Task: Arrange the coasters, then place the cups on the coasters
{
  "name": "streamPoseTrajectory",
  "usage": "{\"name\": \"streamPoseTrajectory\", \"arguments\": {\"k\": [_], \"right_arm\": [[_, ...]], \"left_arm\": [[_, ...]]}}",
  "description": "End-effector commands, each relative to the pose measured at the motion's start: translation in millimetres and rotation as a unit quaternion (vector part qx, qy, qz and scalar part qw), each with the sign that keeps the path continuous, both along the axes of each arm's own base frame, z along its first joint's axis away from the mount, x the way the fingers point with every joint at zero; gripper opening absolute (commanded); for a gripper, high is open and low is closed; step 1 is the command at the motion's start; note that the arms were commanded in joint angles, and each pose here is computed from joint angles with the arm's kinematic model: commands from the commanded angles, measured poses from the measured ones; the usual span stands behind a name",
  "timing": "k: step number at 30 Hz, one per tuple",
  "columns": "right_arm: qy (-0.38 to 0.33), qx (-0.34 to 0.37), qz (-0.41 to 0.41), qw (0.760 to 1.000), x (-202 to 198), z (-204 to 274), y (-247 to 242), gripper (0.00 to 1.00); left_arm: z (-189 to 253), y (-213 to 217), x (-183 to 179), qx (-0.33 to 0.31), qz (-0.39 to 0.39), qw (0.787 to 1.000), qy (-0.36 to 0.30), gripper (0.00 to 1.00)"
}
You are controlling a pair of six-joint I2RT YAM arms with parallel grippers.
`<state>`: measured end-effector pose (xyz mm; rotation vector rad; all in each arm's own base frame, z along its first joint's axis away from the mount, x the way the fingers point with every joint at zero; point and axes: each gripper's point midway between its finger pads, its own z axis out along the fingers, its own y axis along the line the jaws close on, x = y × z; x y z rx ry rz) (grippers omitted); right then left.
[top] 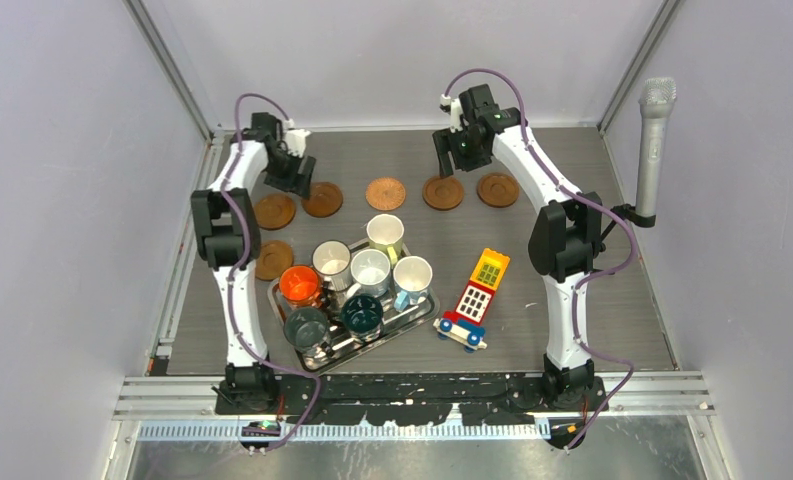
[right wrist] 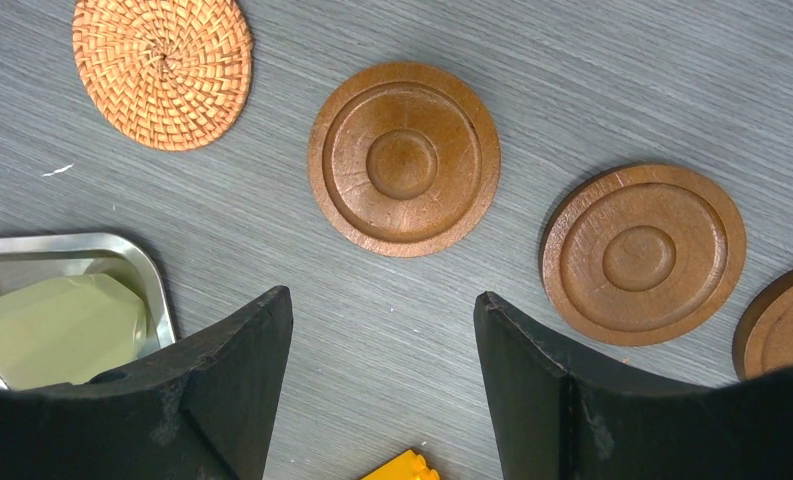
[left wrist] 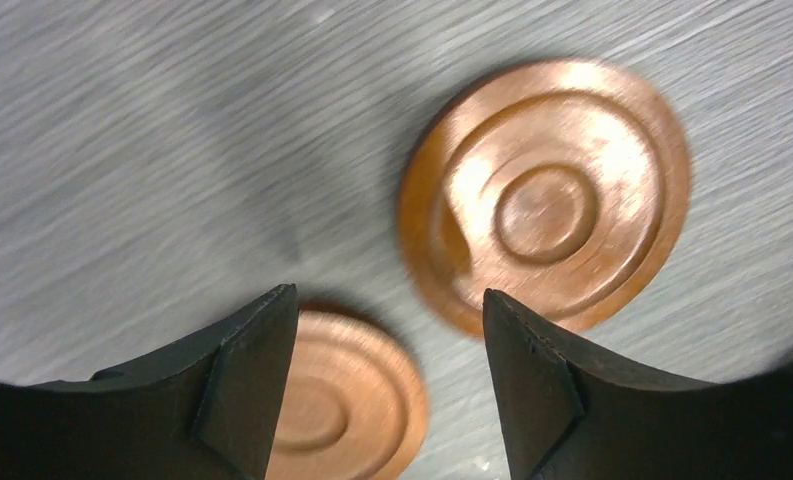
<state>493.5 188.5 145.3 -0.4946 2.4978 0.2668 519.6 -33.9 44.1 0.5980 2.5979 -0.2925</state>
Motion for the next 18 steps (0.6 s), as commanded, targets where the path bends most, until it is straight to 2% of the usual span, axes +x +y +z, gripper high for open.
{"name": "streamPoseTrajectory", "arguments": {"k": [1, 7, 18], "right_arm": [[-0.045, 0.022, 0.004, 0.999, 7.1, 38.5, 7.7, 0.71], [-0.039, 0.025, 0.005, 0.999, 4.9, 35.9, 9.7, 0.71], [-0.042, 0.016, 0.005, 0.999, 3.0, 35.3, 7.6, 0.71]], "left_arm": [[50.7, 53.3, -6.3, 0.008, 0.064, 0.997, -0.040, 0.70], [35.0, 96.5, -16.0, 0.051, 0.094, 0.994, -0.024, 0.72], [5.3, 107.4, -20.9, 0.082, 0.090, 0.993, -0.001, 0.68]]}}
